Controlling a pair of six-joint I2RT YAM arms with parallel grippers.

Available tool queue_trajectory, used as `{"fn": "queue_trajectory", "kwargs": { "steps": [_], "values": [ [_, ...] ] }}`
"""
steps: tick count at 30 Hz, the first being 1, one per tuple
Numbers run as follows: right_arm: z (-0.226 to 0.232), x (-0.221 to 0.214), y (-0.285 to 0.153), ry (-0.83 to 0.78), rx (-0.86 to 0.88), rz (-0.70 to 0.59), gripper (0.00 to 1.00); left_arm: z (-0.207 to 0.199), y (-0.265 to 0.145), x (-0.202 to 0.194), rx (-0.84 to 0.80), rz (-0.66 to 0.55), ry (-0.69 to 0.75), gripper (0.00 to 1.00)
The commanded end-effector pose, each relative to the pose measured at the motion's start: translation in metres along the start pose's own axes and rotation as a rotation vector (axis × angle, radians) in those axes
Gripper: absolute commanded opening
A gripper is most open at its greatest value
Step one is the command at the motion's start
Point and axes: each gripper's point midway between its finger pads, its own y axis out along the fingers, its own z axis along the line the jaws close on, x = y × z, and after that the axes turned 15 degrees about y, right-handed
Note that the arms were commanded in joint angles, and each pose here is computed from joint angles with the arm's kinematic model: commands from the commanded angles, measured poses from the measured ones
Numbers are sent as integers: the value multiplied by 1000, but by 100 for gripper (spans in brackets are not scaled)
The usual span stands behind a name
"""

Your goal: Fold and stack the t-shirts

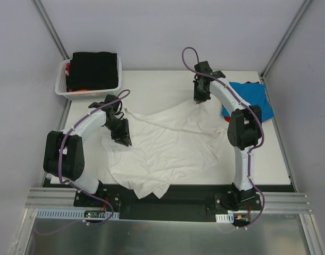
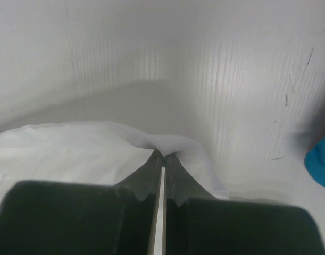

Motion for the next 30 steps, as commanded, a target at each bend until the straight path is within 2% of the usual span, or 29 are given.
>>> {"fn": "queue_trajectory", "kwargs": {
  "steps": [1,6,14,18,26,27,28,30],
  "values": [
    [-4,31,-3,27,30,-41,1,-8,-5,-5,-24,2,-2,21],
    [-12,60,1,83,79,-125,1,-9,-2,-4,-32,15,-7,21],
    [-18,100,13,141,130,-186,1,-9,0,-6,-35,25,-13,21],
    [-19,116,27,166,175,-171,1,-7,2,-11,-30,31,-17,21],
    [-32,110,55,210,209,-111,1,-8,0,-9,-32,26,-23,21],
    [-32,110,54,210,217,-106,7,-8,1,-9,-35,29,-27,21],
    [-32,106,56,208,226,-86,24,-10,1,-8,-39,29,-28,21],
    [-35,100,56,203,216,-73,82,-11,0,-6,-43,25,-26,21]
  ]
}}
